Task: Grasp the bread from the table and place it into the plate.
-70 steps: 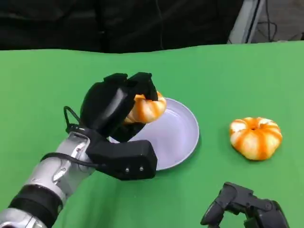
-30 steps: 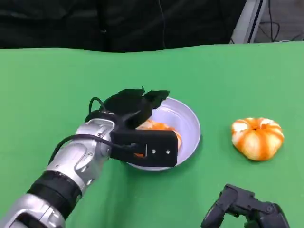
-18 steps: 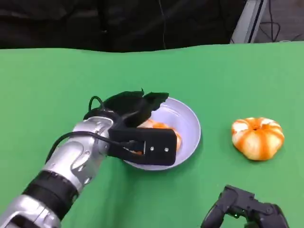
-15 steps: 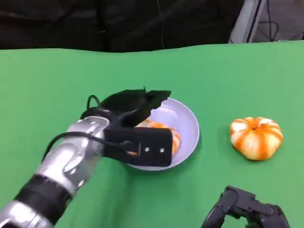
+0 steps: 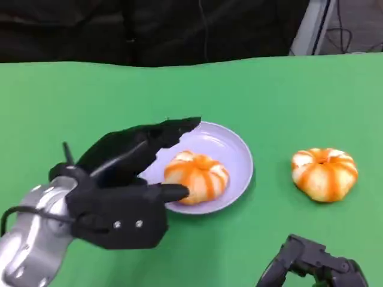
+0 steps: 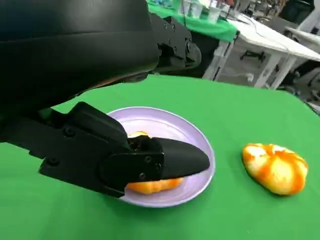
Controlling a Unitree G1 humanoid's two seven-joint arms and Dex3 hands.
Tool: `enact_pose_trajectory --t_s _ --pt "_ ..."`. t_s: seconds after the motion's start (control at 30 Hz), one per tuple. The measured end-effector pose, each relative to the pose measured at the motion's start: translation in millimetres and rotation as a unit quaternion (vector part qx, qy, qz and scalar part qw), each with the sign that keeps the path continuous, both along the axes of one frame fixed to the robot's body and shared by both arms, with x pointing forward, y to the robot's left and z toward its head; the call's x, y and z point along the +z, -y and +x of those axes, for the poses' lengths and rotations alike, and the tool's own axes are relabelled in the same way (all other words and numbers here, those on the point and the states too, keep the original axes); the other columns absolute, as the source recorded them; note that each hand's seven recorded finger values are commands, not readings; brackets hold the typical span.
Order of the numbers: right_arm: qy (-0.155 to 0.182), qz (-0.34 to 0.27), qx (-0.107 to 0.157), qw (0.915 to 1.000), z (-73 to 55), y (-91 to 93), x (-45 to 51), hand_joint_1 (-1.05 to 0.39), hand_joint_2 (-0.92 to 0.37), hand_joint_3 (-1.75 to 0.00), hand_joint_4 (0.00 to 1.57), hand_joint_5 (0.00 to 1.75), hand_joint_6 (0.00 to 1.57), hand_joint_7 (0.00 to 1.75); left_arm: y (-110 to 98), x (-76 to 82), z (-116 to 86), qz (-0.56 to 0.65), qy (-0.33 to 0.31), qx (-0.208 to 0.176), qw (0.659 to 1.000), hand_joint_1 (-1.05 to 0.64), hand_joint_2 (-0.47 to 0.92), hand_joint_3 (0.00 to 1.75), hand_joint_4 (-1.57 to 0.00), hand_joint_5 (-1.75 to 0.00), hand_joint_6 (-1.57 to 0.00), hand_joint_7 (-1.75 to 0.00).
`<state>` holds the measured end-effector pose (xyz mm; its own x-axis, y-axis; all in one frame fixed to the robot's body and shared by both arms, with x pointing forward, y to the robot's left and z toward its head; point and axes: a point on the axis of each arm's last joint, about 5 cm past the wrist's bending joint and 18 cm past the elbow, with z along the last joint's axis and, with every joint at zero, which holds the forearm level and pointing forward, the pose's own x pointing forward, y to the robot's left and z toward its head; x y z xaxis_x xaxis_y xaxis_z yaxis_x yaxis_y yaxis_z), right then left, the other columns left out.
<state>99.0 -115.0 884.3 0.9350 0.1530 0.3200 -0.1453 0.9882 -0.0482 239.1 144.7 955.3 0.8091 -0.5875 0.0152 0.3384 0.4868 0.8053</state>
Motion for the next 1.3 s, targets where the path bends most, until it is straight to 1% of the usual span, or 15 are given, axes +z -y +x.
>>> enact_pose_trajectory --t_s 0.07,0.1,0.13,0.23,0.27,0.3,0.37,0.4,0.47,0.5,0.53,0.6,0.73,1.0,1.3 --pt "0.0 -0.001 0.001 1.0 -0.2 0.3 0.4 -0.09 -0.33 -1.37 0.73 1.64 0.79 1.35 -4.5 -0.1 -5.1 -0.017 0.0 0.004 1.0 -0.63 0.92 0.49 -0.38 -0.23 -0.3 -0.12" --pt "-0.002 -0.001 0.001 1.0 -0.4 0.3 0.2 -0.09 -0.33 -1.36 0.73 1.64 0.8 1.35 -5.4 0.5 -7.1 -0.021 0.002 0.004 1.0 -0.45 0.92 0.39 -0.52 -0.35 -0.46 -0.17" --pt "-0.002 -0.002 0.002 1.0 -0.1 0.1 0.2 -0.09 -0.33 -1.35 0.73 1.64 0.8 1.35 -9.1 0.0 -10.4 -0.044 -0.001 0.009 0.999 -0.39 0.92 0.35 -0.57 -0.39 -0.52 -0.18" --pt "-0.005 0.001 0.0 1.0 -0.6 0.2 -0.2 -0.1 -0.33 -1.34 0.73 1.64 0.8 1.35 -18.0 -8.7 -28.3 -0.161 -0.016 0.031 0.986 -0.33 0.92 0.31 -0.62 -0.44 -0.58 -0.19" --pt "-0.005 0.002 -0.001 1.0 -0.5 0.2 -0.2 -0.09 -0.33 -1.35 0.74 1.64 0.8 1.35 -19.8 -12.0 -31.8 -0.175 -0.023 0.036 0.984 -0.15 0.86 0.42 -0.69 -0.58 -0.76 -0.27" --pt "-0.004 0.003 0.0 1.0 0.1 -0.1 0.0 -0.1 -0.33 -1.36 0.73 1.64 0.8 1.35 -23.6 -15.0 -34.7 -0.194 -0.029 0.041 0.98 0.01 0.7 0.85 -0.81 -0.87 -0.96 -0.4" --pt "-0.001 0.001 0.002 1.0 1.3 -1.0 0.4 -0.1 -0.33 -1.36 0.73 1.64 0.79 1.36 -34.8 -21.8 -45.5 -0.262 -0.038 0.051 0.963 0.09 0.57 1.14 -0.86 -1.04 -1.05 -0.51" --pt "-0.001 0.0 0.002 1.0 1.5 -1.1 0.3 -0.1 -0.33 -1.37 0.74 1.65 0.79 1.36 -39.6 -26.0 -52.4 -0.291 -0.044 0.057 0.954 0.08 0.56 1.16 -0.86 -1.2 -1.02 -0.66" --pt "-0.001 -0.001 0.001 1.0 1.8 -1.3 0.2 -0.09 -0.33 -1.38 0.74 1.65 0.79 1.36 -46.3 -32.4 -63.9 -0.321 -0.061 0.067 0.943 0.08 0.55 1.17 -0.86 -1.29 -0.96 -0.82" --pt "0.0 -0.001 0.0 1.0 2.0 -1.3 0.2 -0.11 -0.32 -1.37 0.74 1.65 0.79 1.36 -49.3 -34.9 -69.0 -0.332 -0.068 0.073 0.938 0.07 0.54 1.2 -0.84 -1.44 -0.91 -1.03" --pt "0.0 -0.001 0.001 1.0 2.4 -1.5 0.3 -0.11 -0.32 -1.37 0.73 1.65 0.79 1.36 -51.9 -36.4 -72.4 -0.34 -0.072 0.078 0.934 0.06 0.53 1.21 -0.83 -1.49 -0.88 -1.13" --pt "0.001 0.001 0.001 1.0 2.9 -1.7 0.6 -0.11 -0.31 -1.37 0.73 1.65 0.79 1.37 -55.9 -38.6 -79.3 -0.356 -0.074 0.089 0.927 0.1 0.43 1.44 -0.86 -1.68 -0.82 -1.45" --pt "0.002 0.001 0.001 1.0 3.1 -2.0 0.7 -0.08 -0.31 -1.39 0.73 1.66 0.79 1.38 -58.1 -42.1 -91.2 -0.39 -0.062 0.103 0.913 0.14 0.4 1.56 -0.92 -1.74 -0.81 -1.61" --pt "0.001 -0.001 0.001 1.0 2.7 -1.5 0.6 -0.07 -0.3 -1.4 0.74 1.65 0.79 1.37 -58.2 -48.6 -102.6 -0.429 -0.069 0.124 0.892 0.12 0.41 1.55 -0.95 -1.75 -0.78 -1.73" --pt "-0.006 0.0 -0.005 1.0 0.5 7.9 -1.4 -0.07 -0.32 -1.37 0.72 1.63 0.79 1.35 -50.5 -57.2 -113.4 -0.466 -0.071 0.136 0.872 0.11 0.39 1.58 -0.98 -1.75 -0.81 -1.68"
